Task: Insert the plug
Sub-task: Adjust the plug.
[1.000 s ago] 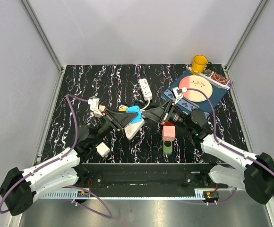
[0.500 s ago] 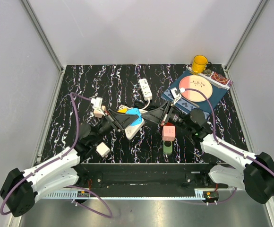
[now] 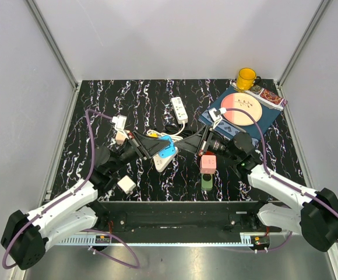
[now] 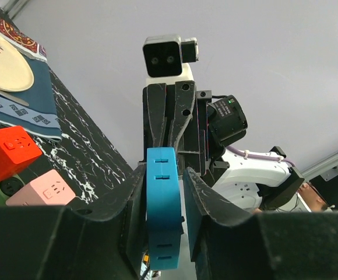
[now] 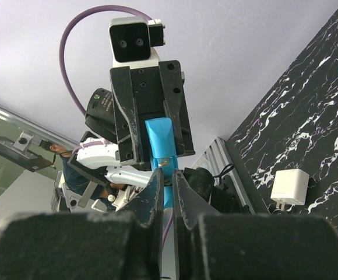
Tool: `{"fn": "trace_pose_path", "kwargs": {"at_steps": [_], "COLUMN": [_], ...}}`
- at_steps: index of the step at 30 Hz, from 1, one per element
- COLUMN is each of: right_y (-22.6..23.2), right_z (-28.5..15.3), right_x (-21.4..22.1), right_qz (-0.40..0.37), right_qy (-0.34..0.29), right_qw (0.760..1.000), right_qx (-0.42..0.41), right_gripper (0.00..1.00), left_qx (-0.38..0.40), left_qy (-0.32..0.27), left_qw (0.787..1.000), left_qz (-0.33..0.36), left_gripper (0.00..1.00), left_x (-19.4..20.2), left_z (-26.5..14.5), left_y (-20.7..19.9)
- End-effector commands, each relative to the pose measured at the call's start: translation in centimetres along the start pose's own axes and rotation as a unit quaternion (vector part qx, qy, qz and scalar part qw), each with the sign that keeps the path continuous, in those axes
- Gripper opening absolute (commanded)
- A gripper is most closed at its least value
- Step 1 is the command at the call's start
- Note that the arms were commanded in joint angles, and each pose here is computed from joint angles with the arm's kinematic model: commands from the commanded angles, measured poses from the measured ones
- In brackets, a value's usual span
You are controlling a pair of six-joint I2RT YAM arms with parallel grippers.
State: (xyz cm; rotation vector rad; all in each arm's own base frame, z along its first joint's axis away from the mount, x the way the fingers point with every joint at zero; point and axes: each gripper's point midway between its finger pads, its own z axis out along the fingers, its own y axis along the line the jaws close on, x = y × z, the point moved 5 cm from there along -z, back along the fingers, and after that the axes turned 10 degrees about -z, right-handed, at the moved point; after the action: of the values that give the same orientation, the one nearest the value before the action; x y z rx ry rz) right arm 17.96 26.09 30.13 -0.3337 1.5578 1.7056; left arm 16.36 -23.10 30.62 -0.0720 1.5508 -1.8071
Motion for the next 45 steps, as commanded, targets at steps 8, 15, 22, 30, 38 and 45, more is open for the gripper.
{"fn": "trace_pose_path", "kwargs": {"at_steps": [8,15,22,30,38,45], "right_y": [1.53,1.25,1.08,1.00,0.97,0.84], "right_z": [0.32,0.19,0.08,0.06,0.13,0.18], "right_x": [-1.46,-1.38,-1.28,-1.20,-1.17,-1.11], "right_qz": [-0.031,-0.030,-0.031,-0.031,-0.031,-0.031], "right_qy": [-0.009,-0.010,-0.008,-0.006,-0.003,0.001], "right_qw": [0.999,0.999,0.999,0.999,0.999,0.999], "right_qx": [-0.027,-0.022,-0.020,-0.019,-0.020,-0.019], "right_gripper": [0.00,0.00,0.00,0.00,0.00,0.00], "left_qx": [0.034,0.029,0.026,0.029,0.028,0.038], "left_qy": [0.047,0.045,0.036,0.023,0.030,0.030], "left_qw": [0.998,0.999,0.999,0.999,0.999,0.999], "left_qz": [0.004,0.007,0.006,0.005,0.001,-0.005], "left_gripper": [0.30,0.21,0.24,0.28,0.26,0.20], "left_x": [0.30,0.30,0.08,-0.27,-0.10,-0.12], "left_z": [0.73,0.46,0.21,-0.08,0.08,0.22], "left_y": [-1.83,-1.81,-1.80,-1.88,-1.69,-1.81]}}
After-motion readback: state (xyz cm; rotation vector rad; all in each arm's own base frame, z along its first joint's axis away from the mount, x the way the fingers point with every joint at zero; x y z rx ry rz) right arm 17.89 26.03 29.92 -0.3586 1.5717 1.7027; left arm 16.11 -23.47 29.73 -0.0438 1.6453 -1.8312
